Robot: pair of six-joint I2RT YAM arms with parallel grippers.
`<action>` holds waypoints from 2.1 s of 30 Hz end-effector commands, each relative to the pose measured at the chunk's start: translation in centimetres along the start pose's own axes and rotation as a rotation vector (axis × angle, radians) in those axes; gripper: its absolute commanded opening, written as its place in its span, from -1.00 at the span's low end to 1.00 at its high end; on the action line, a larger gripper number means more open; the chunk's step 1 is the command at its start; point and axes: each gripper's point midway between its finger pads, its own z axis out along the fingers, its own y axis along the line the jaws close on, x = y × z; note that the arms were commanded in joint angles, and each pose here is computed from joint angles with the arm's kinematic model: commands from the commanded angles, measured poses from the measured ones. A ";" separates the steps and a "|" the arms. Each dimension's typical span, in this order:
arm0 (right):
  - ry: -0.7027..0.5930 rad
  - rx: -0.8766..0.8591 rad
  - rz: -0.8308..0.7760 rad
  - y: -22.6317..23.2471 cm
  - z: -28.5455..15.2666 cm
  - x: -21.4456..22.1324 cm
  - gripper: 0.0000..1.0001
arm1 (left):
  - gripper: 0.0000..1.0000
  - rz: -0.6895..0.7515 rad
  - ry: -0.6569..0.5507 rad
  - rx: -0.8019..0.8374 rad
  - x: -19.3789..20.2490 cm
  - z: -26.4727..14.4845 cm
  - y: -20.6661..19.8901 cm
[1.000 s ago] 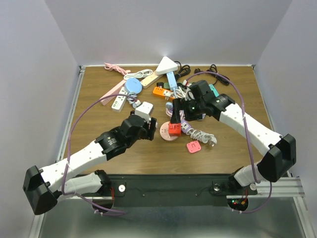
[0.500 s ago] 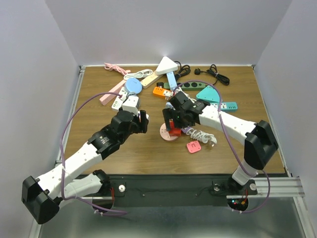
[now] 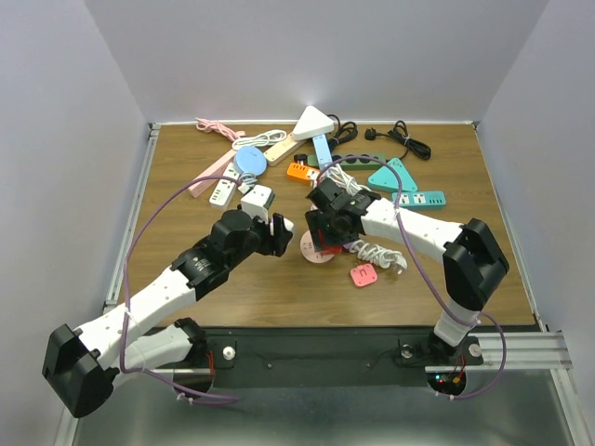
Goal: Insert the plug
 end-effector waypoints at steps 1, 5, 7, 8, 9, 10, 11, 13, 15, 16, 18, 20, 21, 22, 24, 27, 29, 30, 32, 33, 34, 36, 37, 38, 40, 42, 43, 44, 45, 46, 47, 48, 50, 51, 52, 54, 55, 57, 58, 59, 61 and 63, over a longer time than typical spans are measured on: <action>-0.023 0.049 -0.102 -1.6 -2.0 -0.3 -0.03 | -1.00 0.051 -0.090 0.222 -2.1 0.2 -4.2; 0.020 0.024 -0.171 -2.2 -3.2 0.7 -0.05 | -1.00 0.110 -0.087 0.332 -1.0 0.4 -6.9; 0.046 0.018 -0.174 -3.1 -3.9 1.1 -0.06 | -1.00 0.151 -0.101 0.406 -0.3 0.4 -8.2; 0.050 0.011 -0.185 -3.3 -4.1 1.1 -0.06 | -1.00 0.165 -0.104 0.428 0.1 0.4 -8.6; 0.067 -0.003 -0.177 -3.7 -4.4 1.3 -0.06 | -1.00 0.189 -0.133 0.457 -0.2 0.3 -9.1; 0.068 -0.019 -0.177 -3.8 -4.6 1.2 -0.06 | -1.00 0.201 -0.147 0.462 -0.2 0.3 -9.1; 0.071 -0.034 -0.184 -4.1 -5.0 1.2 -0.07 | -1.00 0.215 -0.155 0.462 0.3 0.2 -8.8; 0.087 -0.062 -0.179 -4.7 -5.3 1.3 -0.07 | -1.00 0.241 -0.188 0.463 -0.1 0.2 -8.8; 0.090 -0.088 -0.174 -4.9 -5.7 1.3 -0.07 | -1.00 0.245 -0.196 0.453 -0.3 0.4 -8.6; 0.106 -0.115 -0.178 -4.6 -5.9 1.6 -0.07 | -1.00 0.262 -0.195 0.447 -0.1 0.6 -8.5; 0.118 -0.150 -0.191 -4.1 -6.0 1.9 -0.07 | -1.00 0.280 -0.171 0.434 0.3 1.7 -8.4; 0.132 -0.162 -0.195 -3.9 -5.8 2.2 -0.07 | -1.00 0.322 -0.152 0.446 0.4 2.6 -8.8; 0.142 -0.172 -0.199 -3.7 -5.7 2.4 -0.07 | -1.00 0.332 -0.142 0.471 0.6 2.7 -9.3; 0.145 -0.174 -0.200 -3.7 -5.6 2.5 -0.07 | -1.00 0.338 -0.140 0.482 0.5 2.9 -9.5; 0.154 -0.172 -0.203 -3.8 -5.4 2.7 -0.07 | -1.00 0.355 -0.121 0.511 0.9 3.3 -10.1; 0.178 -0.171 -0.200 -3.9 -5.0 3.3 -0.07 | -1.00 0.364 -0.073 0.532 2.3 4.3 -10.3; 0.191 -0.173 -0.200 -3.9 -4.8 3.7 -0.07 | -1.00 0.364 -0.053 0.535 3.3 4.8 -10.2; 0.193 -0.175 -0.198 -3.9 -4.8 3.8 -0.07 | -1.00 0.364 -0.064 0.543 3.2 4.7 -10.4; 0.195 -0.167 -0.194 -4.0 -4.7 3.9 -0.07 | -1.00 0.362 -0.073 0.553 3.1 4.6 -10.6; 0.196 -0.165 -0.194 -4.1 -4.6 3.9 -0.07 | -1.00 0.359 -0.079 0.563 2.9 4.5 -10.8; 0.198 -0.166 -0.194 -4.0 -4.6 3.9 -0.07 | -1.00 0.361 -0.084 0.567 2.8 4.5 -11.0; 0.204 -0.171 -0.190 -3.9 -4.6 4.1 -0.07 | -1.00 0.364 -0.089 0.566 2.5 4.6 -11.1; 0.208 -0.175 -0.185 -3.8 -4.5 4.1 -0.07 | -1.00 0.364 -0.096 0.566 2.2 4.6 -11.2; 0.217 -0.174 -0.184 -3.8 -4.3 4.3 -0.07 | -1.00 0.364 -0.087 0.569 2.1 4.5 -11.3; 0.223 -0.172 -0.182 -3.9 -4.1 4.5 -0.08 | -1.00 0.366 -0.093 0.579 1.7 4.2 -11.7; 0.226 -0.170 -0.179 -3.9 -4.0 4.7 -0.08 | -1.00 0.366 -0.113 0.584 1.0 3.7 -11.9; 0.228 -0.171 -0.177 -3.9 -3.9 4.8 -0.08 | -1.00 0.366 -0.111 0.578 1.1 3.8 -11.7; 0.230 -0.170 -0.176 -3.9 -3.8 4.9 -0.08 | -1.00 0.370 -0.108 0.574 1.2 3.9 -11.6; 0.230 -0.176 -0.174 -3.8 -3.9 4.9 -0.08 | -1.00 0.373 -0.102 0.569 1.5 4.1 -11.6; 0.230 -0.178 -0.174 -3.7 -3.8 4.9 -0.08 | -1.00 0.374 -0.087 0.559 1.9 4.6 -11.4; 0.231 -0.179 -0.172 -3.8 -3.8 4.9 -0.08 | -1.00 0.375 -0.083 0.555 2.0 4.8 -11.3; 0.229 -0.183 -0.170 -3.7 -3.9 4.8 -0.09 | -1.00 0.378 -0.084 0.553 2.0 4.9 -11.3; 0.231 -0.184 -0.172 -3.6 -3.9 4.9 -0.09 | -1.00 0.375 -0.090 0.554 1.9 4.9 -11.4; 0.230 -0.181 -0.170 -3.7 -3.9 4.8 -0.09 | -1.00 0.374 -0.096 0.562 1.7 4.7 -11.5; 0.230 -0.181 -0.170 -3.7 -3.9 4.8 -0.09 | -1.00 0.373 -0.110 0.567 1.2 4.3 -11.7; 0.231 -0.180 -0.167 -3.7 -3.8 4.9 -0.09 | -1.00 0.368 -0.125 0.581 0.8 3.8 -11.9; 0.232 -0.182 -0.167 -3.7 -3.8 4.9 -0.09 | -1.00 0.365 -0.130 0.584 0.7 3.7 -12.0; 0.234 -0.181 -0.166 -3.7 -3.8 4.9 -0.09 | -1.00 0.353 -0.152 0.592 0.3 3.1 -12.1; 0.236 -0.182 -0.165 -3.6 -3.8 5.0 -0.09 | -1.00 0.351 -0.161 0.600 0.1 2.8 -12.3; 0.239 -0.182 -0.164 -3.7 -3.7 5.0 -0.09 | -1.00 0.349 -0.173 0.606 -0.2 2.5 -12.4; 0.244 -0.200 -0.159 -3.3 -3.8 5.0 -0.09 | -1.00 0.347 -0.198 0.613 -0.7 2.1 -12.6; 0.239 -0.217 -0.156 -3.0 -4.0 4.8 -0.09 | -1.00 0.347 -0.200 0.611 -0.6 2.1 -12.5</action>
